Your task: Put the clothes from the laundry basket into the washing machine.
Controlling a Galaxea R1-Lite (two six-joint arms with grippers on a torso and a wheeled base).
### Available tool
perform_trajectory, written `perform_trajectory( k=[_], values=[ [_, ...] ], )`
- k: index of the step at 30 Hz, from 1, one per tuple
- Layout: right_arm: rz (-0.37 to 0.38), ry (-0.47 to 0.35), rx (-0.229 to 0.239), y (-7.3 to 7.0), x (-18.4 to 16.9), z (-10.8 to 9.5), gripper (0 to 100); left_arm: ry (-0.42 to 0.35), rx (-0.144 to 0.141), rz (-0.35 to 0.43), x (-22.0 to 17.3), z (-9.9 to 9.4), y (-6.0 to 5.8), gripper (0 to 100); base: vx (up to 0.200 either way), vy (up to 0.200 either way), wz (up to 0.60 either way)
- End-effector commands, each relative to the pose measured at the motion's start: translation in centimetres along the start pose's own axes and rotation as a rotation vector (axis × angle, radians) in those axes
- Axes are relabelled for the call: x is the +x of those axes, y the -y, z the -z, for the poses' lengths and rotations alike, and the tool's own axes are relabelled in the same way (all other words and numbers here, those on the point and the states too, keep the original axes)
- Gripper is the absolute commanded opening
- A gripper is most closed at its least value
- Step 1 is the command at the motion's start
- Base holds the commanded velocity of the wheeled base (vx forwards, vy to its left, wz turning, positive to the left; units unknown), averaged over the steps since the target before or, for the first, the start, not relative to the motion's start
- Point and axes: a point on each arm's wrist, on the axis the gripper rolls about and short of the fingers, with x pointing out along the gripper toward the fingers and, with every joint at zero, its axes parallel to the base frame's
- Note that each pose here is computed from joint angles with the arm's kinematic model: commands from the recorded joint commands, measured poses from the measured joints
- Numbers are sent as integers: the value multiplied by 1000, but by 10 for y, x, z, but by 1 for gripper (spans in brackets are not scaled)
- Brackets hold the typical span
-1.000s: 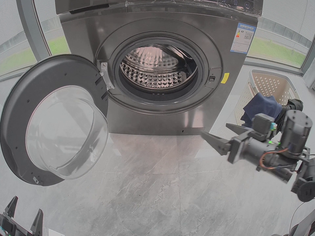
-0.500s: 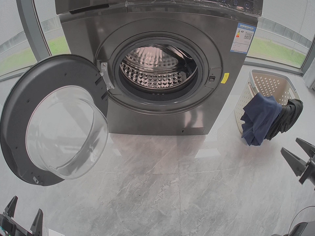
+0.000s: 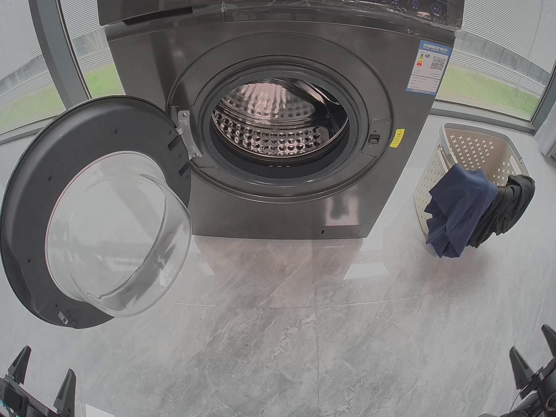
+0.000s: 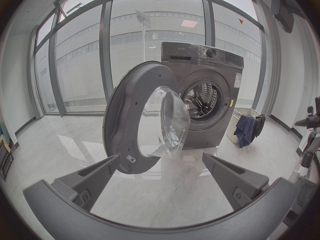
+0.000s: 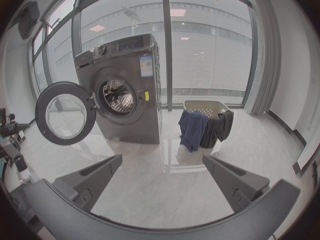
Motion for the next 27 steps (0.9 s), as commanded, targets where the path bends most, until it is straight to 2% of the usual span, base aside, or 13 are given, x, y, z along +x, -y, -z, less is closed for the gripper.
perform_trajectory(
  k=[1,8,27],
  values=[
    [37,53,-17,-2,-9,19,100,-1,6,2,0,5,0,100,0,0,0],
    [50,50,-15,-2,-9,19,100,-3,13,-2,0,5,0,100,0,0,0],
    [30,62,-16,-2,-9,20,100,-3,6,-4,0,5,0,100,0,-200,0]
  ],
)
